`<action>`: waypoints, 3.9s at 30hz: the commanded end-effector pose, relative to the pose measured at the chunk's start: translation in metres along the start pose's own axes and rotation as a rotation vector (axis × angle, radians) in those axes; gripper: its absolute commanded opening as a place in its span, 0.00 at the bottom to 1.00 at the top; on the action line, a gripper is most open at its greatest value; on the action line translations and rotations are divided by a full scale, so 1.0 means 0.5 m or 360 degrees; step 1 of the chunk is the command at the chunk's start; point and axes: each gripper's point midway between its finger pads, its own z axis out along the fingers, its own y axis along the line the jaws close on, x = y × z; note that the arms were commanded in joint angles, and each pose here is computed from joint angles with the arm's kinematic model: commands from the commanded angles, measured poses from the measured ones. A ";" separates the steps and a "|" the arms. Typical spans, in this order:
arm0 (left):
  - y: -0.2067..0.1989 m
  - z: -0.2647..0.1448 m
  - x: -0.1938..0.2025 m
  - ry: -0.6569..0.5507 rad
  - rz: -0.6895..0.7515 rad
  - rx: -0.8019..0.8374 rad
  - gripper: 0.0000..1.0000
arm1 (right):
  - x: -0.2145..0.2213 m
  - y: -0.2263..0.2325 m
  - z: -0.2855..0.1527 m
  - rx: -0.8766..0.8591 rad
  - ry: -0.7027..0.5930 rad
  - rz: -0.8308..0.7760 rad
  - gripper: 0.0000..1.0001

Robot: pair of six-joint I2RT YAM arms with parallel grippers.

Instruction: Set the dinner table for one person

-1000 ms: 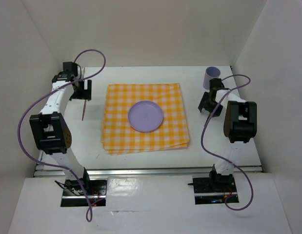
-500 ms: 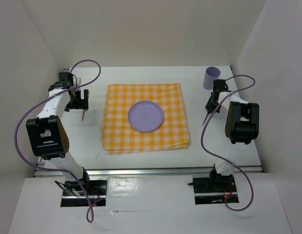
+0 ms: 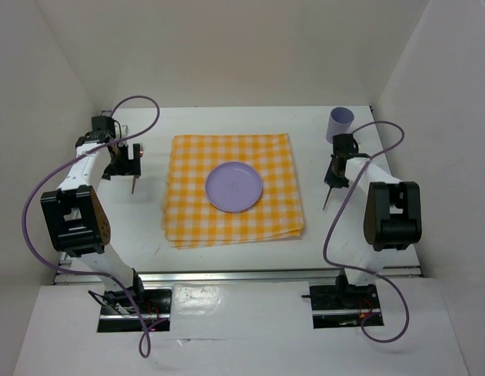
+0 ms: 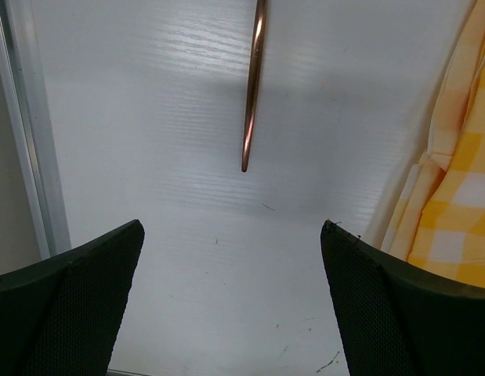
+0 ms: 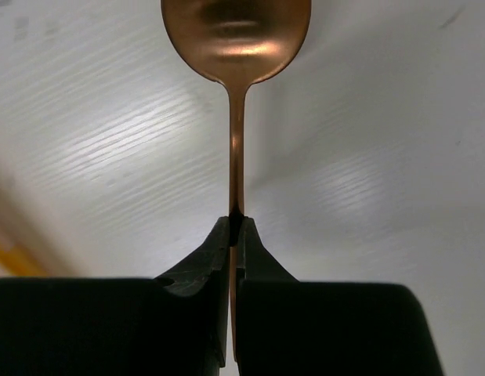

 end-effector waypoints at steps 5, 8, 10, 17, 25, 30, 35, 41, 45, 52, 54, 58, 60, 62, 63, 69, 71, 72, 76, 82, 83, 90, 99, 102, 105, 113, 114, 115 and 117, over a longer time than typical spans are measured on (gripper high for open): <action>0.015 -0.018 -0.021 -0.0072 -0.0036 -0.0010 0.99 | -0.018 0.229 -0.171 -0.0261 -0.0343 -0.0400 0.00; 0.016 -0.021 -0.028 -0.0087 -0.0037 -0.0011 0.99 | 0.010 0.309 -0.194 -0.0471 -0.0330 -0.0464 0.00; 0.016 -0.022 -0.023 -0.0072 -0.0036 -0.0010 0.99 | 0.045 0.319 -0.161 -0.0476 -0.0258 -0.0484 0.00; 0.016 -0.022 -0.023 -0.0072 -0.0036 -0.0010 0.99 | 0.146 0.378 -0.115 -0.0550 -0.0070 -0.0608 0.00; 0.016 -0.022 -0.023 -0.0072 -0.0021 -0.0010 0.99 | 0.198 0.380 -0.093 -0.0509 0.0062 -0.0523 0.00; 0.026 -0.015 -0.019 -0.0055 -0.0034 -0.0030 0.99 | 0.209 0.378 -0.075 -0.0472 0.0109 -0.0539 0.00; 0.026 -0.008 -0.016 -0.0038 -0.0018 -0.0029 0.99 | 0.218 0.372 -0.059 -0.0422 0.0148 -0.0556 0.04; 0.031 -0.009 -0.027 -0.0053 -0.0019 -0.0045 0.99 | 0.199 0.376 -0.068 -0.0432 0.0085 -0.0572 0.04; 0.031 -0.009 -0.027 -0.0054 -0.0019 -0.0045 0.99 | 0.163 0.383 -0.088 -0.0428 -0.0002 -0.0596 0.00; 0.030 -0.010 -0.023 -0.0039 -0.0019 -0.0044 0.99 | 0.117 0.406 -0.112 -0.0457 -0.0106 -0.0608 0.00; 0.030 -0.010 -0.023 -0.0039 -0.0019 -0.0044 0.99 | 0.124 0.408 -0.093 -0.0438 -0.0082 -0.0634 0.00; 0.028 -0.007 -0.027 -0.0040 -0.0004 -0.0030 0.99 | 0.123 0.408 -0.069 -0.0439 -0.0035 -0.0617 0.00; 0.028 -0.002 -0.032 -0.0038 -0.0004 -0.0029 0.99 | 0.119 0.395 -0.052 -0.0429 0.0003 -0.0568 0.01; 0.028 0.010 -0.028 -0.0001 0.0013 -0.0026 0.99 | 0.133 0.391 -0.044 -0.0429 0.0038 -0.0577 0.04; 0.033 0.005 -0.038 -0.0021 0.0012 -0.0042 0.99 | 0.132 0.396 -0.045 -0.0454 0.0035 -0.0590 0.06; 0.031 0.022 -0.063 -0.0031 0.0011 -0.0029 0.99 | 0.147 0.389 -0.040 -0.0444 0.0082 -0.0624 0.58; 0.033 0.034 -0.076 -0.0030 0.0026 -0.0029 0.99 | 0.132 0.391 -0.063 -0.0467 0.0049 -0.0613 0.72; 0.029 0.039 -0.081 -0.0030 0.0026 -0.0012 0.99 | 0.123 0.391 -0.071 -0.0466 0.0023 -0.0606 0.76; 0.020 0.097 -0.098 0.0009 0.0116 -0.0077 0.95 | 0.067 0.403 -0.143 -0.0527 -0.0101 -0.0567 0.78; -0.005 0.211 -0.101 0.0194 0.0180 -0.0044 0.81 | -0.004 0.423 -0.237 -0.0635 -0.0260 -0.0511 0.78; -0.005 0.219 -0.104 0.0197 0.0181 -0.0044 0.81 | -0.005 0.422 -0.241 -0.0633 -0.0256 -0.0512 0.80; -0.018 0.265 -0.069 0.0280 0.0223 -0.0026 0.76 | -0.050 0.420 -0.307 -0.0675 -0.0382 -0.0482 0.80; -0.063 0.259 0.002 0.0457 0.0201 0.0181 0.46 | -0.100 0.418 -0.361 -0.0685 -0.0518 -0.0459 0.80; -0.075 0.272 0.009 0.0497 0.0173 0.0225 0.11 | -0.100 0.416 -0.355 -0.0670 -0.0526 -0.0455 0.80; -0.087 0.274 0.003 0.0513 0.0143 0.0271 0.00 | -0.103 0.414 -0.362 -0.0678 -0.0537 -0.0450 0.80; -0.095 0.170 -0.029 0.0424 -0.0116 0.0367 0.00 | -0.086 0.377 -0.357 -0.0604 -0.0544 -0.0445 0.80; -0.099 0.146 -0.040 0.0392 -0.0146 0.0385 0.00 | -0.082 0.372 -0.358 -0.0603 -0.0542 -0.0446 0.80; -0.109 0.118 -0.052 0.0357 -0.0145 0.0389 0.00 | -0.085 0.371 -0.365 -0.0611 -0.0553 -0.0441 0.81; -0.115 0.040 -0.098 0.0188 -0.0125 0.0326 0.00 | -0.080 0.368 -0.360 -0.0603 -0.0542 -0.0446 0.82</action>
